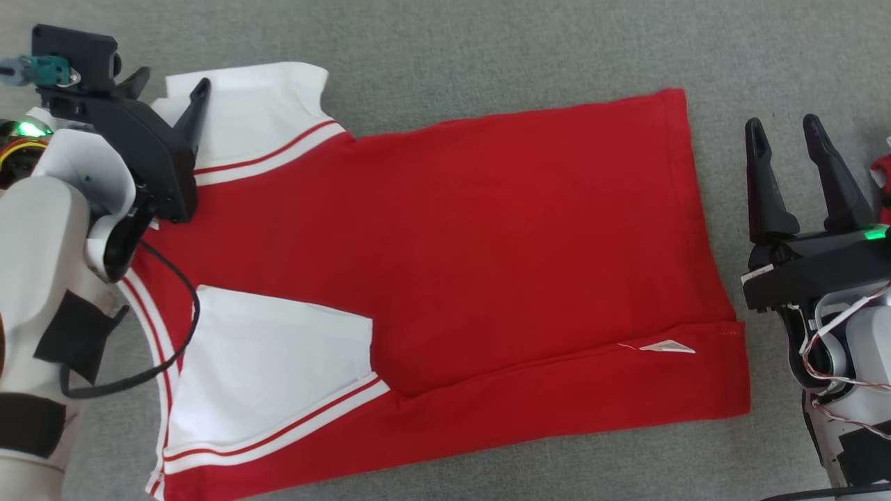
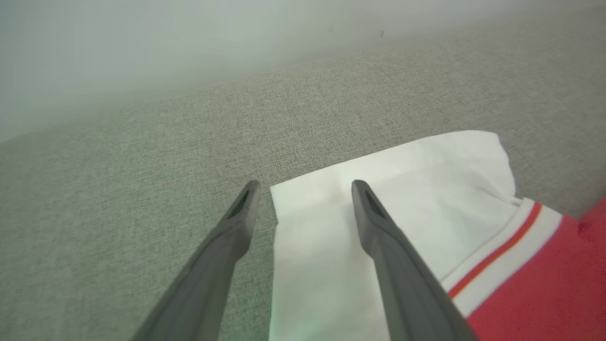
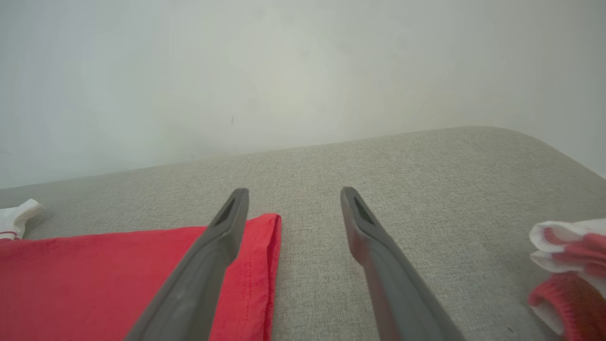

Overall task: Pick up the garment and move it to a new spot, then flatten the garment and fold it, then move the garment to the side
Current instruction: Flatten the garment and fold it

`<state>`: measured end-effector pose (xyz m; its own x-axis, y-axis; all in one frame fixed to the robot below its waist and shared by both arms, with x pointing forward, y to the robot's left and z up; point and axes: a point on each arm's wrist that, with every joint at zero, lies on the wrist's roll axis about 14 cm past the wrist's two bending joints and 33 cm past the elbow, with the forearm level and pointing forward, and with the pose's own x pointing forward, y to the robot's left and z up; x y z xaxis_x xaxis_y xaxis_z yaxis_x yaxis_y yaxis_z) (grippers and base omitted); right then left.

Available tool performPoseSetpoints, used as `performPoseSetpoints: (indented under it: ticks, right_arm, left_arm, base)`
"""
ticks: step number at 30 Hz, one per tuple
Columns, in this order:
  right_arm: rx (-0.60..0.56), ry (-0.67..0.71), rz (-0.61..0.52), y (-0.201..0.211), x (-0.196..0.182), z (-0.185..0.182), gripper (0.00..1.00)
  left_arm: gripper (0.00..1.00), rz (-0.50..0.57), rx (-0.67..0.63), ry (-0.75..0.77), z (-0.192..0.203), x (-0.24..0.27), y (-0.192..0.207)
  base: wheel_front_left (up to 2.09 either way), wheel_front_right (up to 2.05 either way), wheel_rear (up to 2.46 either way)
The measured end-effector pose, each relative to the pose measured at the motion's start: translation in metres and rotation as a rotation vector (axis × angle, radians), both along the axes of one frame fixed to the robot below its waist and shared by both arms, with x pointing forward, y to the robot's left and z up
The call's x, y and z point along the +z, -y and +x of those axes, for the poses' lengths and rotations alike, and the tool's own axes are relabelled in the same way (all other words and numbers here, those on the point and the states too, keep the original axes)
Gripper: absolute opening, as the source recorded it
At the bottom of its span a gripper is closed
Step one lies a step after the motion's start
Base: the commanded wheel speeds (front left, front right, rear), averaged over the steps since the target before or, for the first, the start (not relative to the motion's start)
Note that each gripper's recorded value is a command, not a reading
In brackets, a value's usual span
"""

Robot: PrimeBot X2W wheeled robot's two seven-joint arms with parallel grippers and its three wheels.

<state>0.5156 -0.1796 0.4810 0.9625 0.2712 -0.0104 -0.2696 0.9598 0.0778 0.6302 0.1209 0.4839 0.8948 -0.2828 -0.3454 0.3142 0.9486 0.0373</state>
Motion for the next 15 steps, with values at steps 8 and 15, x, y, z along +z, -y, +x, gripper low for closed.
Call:
performPoseSetpoints:
  ticks: [8, 15]
  right_arm:
    - [-0.01, -0.032, -0.01, 0.01, -0.016, 0.004, 1.0]
    - [-0.001, -0.044, -0.014, 0.009, -0.021, 0.005, 1.0]
  left_arm:
    - [1.0, 0.014, 0.011, -0.113, 0.012, -0.036, -0.003]
    - [0.92, -0.022, 0.032, -0.142, 0.018, -0.041, -0.004]
  base:
    - [0.0, 0.0, 0.0]
    - [0.0, 0.0, 0.0]
